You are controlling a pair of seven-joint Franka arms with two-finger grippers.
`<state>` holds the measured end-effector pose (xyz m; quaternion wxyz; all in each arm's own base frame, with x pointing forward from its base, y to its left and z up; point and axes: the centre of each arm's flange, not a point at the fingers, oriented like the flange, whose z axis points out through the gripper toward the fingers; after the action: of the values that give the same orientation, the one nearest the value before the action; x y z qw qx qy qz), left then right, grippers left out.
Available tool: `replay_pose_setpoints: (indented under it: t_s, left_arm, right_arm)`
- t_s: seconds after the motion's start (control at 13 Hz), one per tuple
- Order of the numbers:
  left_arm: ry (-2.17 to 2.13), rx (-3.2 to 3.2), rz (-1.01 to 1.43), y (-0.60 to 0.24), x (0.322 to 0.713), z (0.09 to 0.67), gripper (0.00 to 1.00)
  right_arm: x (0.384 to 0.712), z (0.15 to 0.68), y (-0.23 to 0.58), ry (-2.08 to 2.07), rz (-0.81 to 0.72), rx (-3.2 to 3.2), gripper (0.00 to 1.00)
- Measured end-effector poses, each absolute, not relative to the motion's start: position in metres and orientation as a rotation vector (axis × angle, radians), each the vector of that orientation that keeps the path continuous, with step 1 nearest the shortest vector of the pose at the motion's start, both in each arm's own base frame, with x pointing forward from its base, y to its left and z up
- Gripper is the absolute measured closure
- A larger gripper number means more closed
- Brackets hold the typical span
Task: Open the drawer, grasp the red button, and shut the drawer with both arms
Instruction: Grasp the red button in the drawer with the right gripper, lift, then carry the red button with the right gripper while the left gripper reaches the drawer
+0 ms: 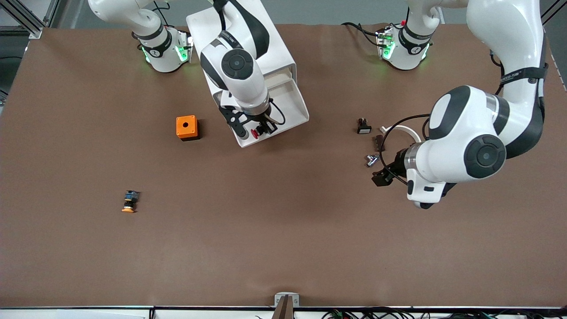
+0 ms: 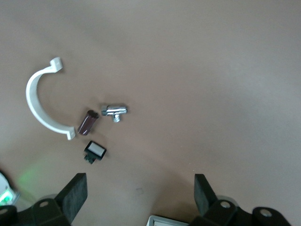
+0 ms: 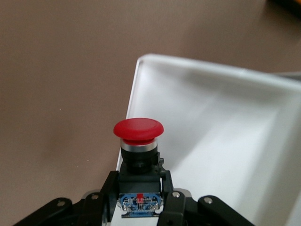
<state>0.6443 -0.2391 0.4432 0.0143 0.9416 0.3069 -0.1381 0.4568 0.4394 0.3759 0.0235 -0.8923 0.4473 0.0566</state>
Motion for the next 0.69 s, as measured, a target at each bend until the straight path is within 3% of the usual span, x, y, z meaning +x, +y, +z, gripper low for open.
replay_pose_setpoints:
  t_s: [0.69]
  left_arm:
    - [0.603,2.995,-0.175,-0.351,0.63,0.393,0.0]
  right_arm:
    - [0.575,0.418,0.281,0.715,0.105,-2.954,0.59]
